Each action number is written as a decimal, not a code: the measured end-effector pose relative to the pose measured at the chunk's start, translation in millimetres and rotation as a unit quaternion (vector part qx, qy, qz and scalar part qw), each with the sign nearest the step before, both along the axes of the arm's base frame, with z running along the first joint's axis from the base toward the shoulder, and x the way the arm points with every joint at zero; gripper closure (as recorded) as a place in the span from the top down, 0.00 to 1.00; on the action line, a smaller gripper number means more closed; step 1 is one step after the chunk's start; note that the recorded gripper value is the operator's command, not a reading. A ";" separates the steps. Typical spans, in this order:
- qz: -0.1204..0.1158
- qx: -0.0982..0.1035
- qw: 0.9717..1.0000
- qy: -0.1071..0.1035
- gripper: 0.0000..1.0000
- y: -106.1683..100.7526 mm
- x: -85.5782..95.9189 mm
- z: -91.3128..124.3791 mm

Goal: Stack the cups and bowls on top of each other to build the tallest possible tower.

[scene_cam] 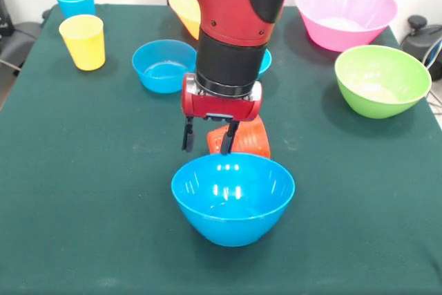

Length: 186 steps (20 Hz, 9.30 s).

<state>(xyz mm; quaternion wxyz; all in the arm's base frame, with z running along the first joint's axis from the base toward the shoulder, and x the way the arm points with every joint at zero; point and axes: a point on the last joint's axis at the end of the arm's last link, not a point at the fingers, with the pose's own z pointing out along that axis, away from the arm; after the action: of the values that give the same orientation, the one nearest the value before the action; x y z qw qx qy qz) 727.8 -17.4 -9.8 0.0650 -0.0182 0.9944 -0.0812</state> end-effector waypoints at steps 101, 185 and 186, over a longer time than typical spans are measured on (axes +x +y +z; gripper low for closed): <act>0.020 -0.031 0.998 -0.048 1.00 56.2 -21.0 8.7; -0.012 0.010 0.997 -0.071 1.00 30.2 -32.0 -51.7; -0.012 0.010 0.997 -0.071 1.00 30.4 -32.0 -51.6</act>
<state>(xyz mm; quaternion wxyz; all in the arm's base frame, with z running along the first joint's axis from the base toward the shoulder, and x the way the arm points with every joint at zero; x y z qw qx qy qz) 695.8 13.0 -61.4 0.1346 0.0004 0.9882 -0.0735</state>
